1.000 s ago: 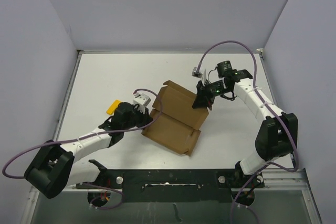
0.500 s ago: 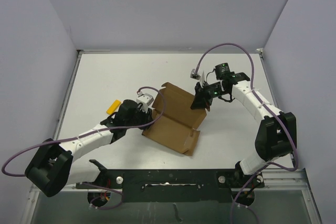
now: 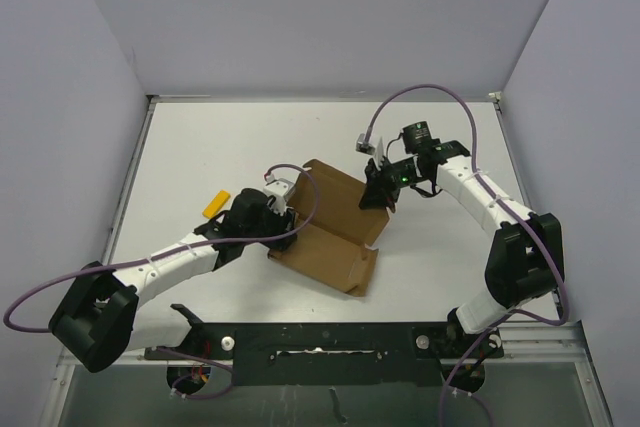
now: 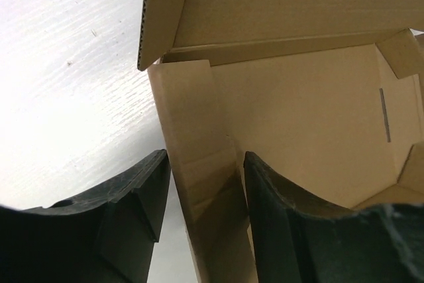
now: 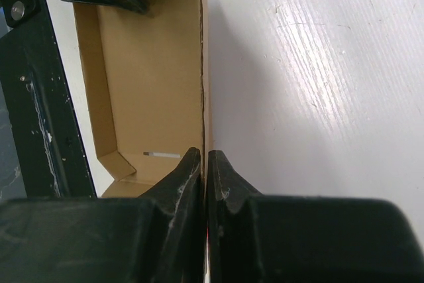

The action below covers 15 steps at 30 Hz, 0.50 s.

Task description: Fold the paper box

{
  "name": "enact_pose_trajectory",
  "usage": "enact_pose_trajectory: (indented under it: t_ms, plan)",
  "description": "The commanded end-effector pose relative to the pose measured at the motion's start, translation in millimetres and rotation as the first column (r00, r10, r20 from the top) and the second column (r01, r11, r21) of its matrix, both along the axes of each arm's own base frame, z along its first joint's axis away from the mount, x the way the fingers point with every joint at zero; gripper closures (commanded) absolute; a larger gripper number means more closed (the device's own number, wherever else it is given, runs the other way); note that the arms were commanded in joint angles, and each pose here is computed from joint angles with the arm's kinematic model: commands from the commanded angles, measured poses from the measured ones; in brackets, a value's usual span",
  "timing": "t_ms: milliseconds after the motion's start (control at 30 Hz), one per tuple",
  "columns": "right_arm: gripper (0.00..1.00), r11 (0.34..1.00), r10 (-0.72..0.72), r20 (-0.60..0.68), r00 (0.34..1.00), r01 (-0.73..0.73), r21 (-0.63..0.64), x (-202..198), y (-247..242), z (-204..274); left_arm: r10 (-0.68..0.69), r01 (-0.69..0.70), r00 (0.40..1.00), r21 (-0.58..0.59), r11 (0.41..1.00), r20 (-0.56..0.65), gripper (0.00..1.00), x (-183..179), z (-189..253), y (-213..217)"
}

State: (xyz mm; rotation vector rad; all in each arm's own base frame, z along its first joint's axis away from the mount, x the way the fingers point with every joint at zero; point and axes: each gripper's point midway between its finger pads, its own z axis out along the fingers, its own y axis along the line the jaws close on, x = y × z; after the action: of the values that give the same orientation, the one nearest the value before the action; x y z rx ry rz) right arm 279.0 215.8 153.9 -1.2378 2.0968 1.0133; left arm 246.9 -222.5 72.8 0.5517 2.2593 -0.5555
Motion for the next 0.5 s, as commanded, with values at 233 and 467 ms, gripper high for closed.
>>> enact_pose_trajectory:
  t_ms: [233,467]
  plan:
    - [1.0,1.0,0.021,0.125,0.992,-0.021,0.004,5.3,6.2,14.6,0.025,-0.032,0.998,-0.131,0.991,-0.052,0.37,-0.4,31.5,-16.1]
    - [1.0,0.999,0.032,0.134,0.99,-0.032,-0.003,4.2,7.4,13.4,0.089,-0.106,0.992,-0.206,0.973,-0.091,0.2,2.6,49.5,-7.4]
